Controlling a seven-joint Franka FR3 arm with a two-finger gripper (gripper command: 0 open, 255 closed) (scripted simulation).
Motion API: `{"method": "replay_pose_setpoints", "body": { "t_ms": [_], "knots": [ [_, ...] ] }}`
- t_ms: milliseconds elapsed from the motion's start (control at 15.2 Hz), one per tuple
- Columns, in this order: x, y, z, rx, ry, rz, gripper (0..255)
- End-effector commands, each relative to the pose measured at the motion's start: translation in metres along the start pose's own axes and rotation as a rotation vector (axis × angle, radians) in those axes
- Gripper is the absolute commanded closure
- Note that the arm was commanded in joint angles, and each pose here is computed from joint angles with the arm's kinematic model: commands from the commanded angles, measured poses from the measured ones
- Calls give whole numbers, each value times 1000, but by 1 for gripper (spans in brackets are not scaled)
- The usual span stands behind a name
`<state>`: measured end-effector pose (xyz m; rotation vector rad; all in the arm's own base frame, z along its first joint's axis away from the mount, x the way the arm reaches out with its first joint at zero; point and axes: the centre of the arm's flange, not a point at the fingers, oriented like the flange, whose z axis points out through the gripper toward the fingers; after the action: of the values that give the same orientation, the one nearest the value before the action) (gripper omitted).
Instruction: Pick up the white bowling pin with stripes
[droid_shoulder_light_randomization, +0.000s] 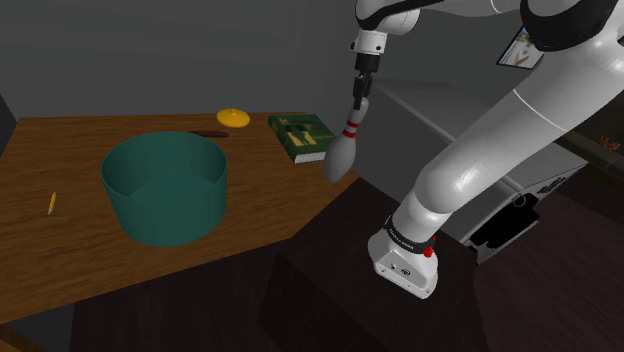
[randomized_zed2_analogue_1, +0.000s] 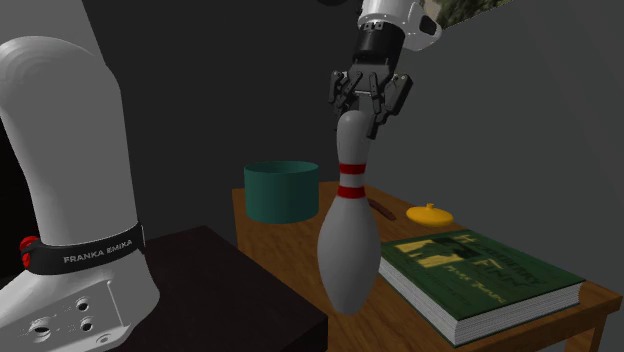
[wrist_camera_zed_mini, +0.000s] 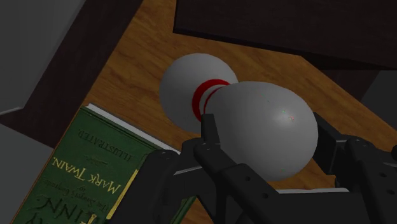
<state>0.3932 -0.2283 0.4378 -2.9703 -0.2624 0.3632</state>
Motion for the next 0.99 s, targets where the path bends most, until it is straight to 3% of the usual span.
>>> {"method": "replay_pose_setpoints", "body": {
  "t_ms": [0, 924],
  "knots": [
    [0, 0, 1, 1, -2, 0, 255],
    [-16, -10, -65, 1, -2, 0, 255]
  ]
}}
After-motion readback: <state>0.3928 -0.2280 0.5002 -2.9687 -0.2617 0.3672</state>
